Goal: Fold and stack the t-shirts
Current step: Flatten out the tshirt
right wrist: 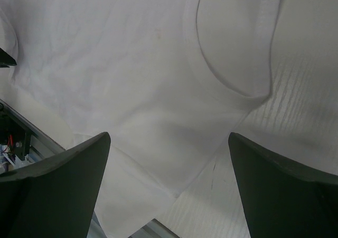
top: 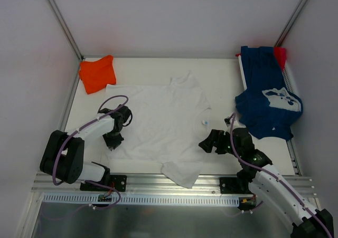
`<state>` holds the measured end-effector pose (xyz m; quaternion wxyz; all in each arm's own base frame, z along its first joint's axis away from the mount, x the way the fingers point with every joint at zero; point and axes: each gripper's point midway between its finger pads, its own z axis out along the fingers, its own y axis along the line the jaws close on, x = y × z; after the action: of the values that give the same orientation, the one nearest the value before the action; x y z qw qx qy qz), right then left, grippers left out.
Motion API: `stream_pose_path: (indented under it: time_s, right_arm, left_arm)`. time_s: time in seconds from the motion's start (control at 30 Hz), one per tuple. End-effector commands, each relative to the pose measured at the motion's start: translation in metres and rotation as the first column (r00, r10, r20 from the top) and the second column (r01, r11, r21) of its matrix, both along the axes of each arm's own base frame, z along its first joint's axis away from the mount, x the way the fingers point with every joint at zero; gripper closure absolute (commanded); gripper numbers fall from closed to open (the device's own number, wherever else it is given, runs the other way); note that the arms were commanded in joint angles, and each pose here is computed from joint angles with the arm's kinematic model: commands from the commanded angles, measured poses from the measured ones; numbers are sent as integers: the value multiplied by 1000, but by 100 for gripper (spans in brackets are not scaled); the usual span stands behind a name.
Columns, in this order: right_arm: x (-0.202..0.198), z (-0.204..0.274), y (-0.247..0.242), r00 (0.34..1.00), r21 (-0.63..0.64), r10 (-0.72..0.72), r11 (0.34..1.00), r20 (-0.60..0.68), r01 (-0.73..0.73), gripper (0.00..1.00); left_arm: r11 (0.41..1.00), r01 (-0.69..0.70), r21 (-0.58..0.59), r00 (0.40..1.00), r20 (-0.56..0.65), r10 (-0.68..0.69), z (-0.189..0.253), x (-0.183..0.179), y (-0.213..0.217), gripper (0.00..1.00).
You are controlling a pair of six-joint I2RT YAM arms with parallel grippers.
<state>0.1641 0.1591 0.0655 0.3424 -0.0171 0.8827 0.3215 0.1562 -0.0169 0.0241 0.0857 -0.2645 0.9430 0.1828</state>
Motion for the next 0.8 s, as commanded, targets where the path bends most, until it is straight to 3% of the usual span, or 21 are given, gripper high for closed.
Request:
stream_pose_path:
  time_s: [0.0,0.1,0.3,0.6,0.7,0.77]
  right_arm:
    - [1,6,6,999,29,26,999,33,-27,1]
    - [0,6,6,999,30,27,999,30,-28,1]
    - [3,7,5,999,23,18,1000,44,-19,0]
    - [-3,8,7,999,8,51,999,-16,-51,1]
    - [-18,3,-4,993,14,-37,999,-111,39,1]
    - [-23,16,-7,988,84,-115,989,-106,124,1]
  left_arm:
    - [1000,-7,-3,1000,-17,6,3,2,-1,90]
    - [1000,-11,4,1000,-29,11,2,1,0,100]
    - [1000,-3,-13,1000,-12,3,6,2,-2,100]
    - [997,74,-20,987,146,-71,27,11,-8,100]
    - [995,93,-25,979,182,-87,30,13,-11,100]
    - [994,110,-26,970,221,-102,35,16,-13,100]
